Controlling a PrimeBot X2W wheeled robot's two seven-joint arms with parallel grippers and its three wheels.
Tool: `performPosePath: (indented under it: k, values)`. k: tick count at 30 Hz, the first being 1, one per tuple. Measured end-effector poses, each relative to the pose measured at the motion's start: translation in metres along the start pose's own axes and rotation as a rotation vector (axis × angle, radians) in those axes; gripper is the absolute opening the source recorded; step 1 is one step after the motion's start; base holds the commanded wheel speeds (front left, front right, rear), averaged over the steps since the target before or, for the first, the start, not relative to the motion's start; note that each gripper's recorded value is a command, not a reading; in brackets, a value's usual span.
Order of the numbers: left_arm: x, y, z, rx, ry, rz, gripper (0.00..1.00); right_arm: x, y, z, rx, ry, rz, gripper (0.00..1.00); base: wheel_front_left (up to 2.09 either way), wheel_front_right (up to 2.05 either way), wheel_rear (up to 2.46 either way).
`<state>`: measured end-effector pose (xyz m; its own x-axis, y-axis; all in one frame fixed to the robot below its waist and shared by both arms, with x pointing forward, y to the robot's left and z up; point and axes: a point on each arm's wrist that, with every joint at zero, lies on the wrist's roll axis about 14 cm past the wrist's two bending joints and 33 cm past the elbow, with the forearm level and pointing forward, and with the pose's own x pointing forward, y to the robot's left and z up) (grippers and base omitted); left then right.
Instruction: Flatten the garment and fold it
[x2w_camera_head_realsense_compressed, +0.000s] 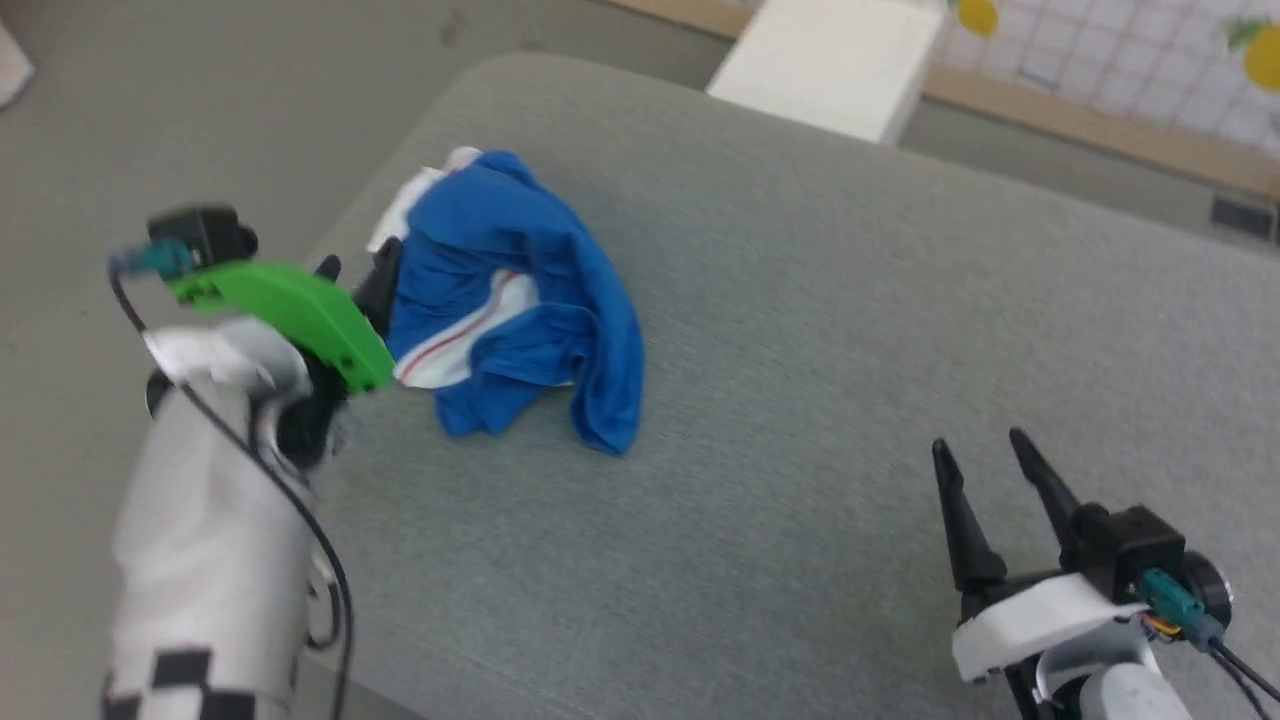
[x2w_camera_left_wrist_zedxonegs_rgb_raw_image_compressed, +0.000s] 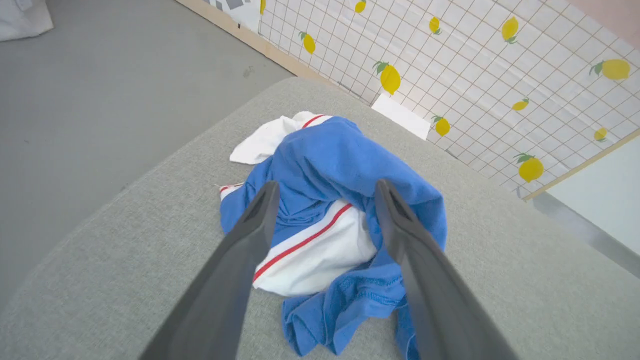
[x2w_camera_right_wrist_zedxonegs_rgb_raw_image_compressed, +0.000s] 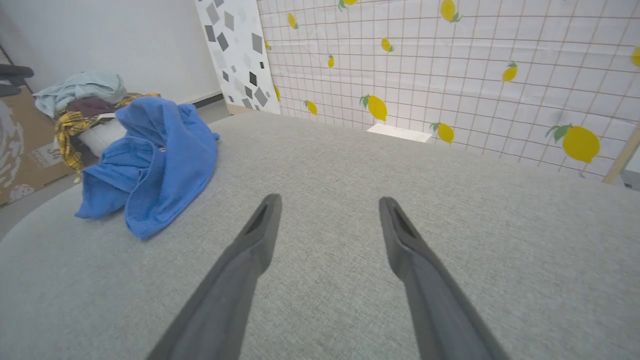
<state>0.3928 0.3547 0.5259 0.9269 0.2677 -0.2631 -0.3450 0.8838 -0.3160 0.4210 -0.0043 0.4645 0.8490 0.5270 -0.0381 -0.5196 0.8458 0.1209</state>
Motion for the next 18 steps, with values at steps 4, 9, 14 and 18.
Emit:
performPosePath:
  k: [4,9,14,18]
  values:
    - [0.032,-0.010,-0.027,-0.023,0.217,-0.011,1.00,-0.004,-0.026,-0.009,-0.006,0.028,-0.067,1.00,0.00,0.00,0.00]
    - [0.067,-0.017,-0.088,-0.011,0.463,0.010,1.00,-0.015,-0.065,-0.032,0.011,0.084,-0.175,1.00,0.00,0.00,0.00]
    - [0.082,-0.020,-0.132,0.019,0.596,0.021,1.00,-0.022,-0.082,-0.054,0.027,0.136,-0.221,1.00,0.00,0.00,0.00]
    - [0.093,-0.018,-0.147,0.039,0.610,0.033,1.00,-0.026,-0.089,-0.069,0.041,0.176,-0.241,1.00,0.00,0.00,0.00]
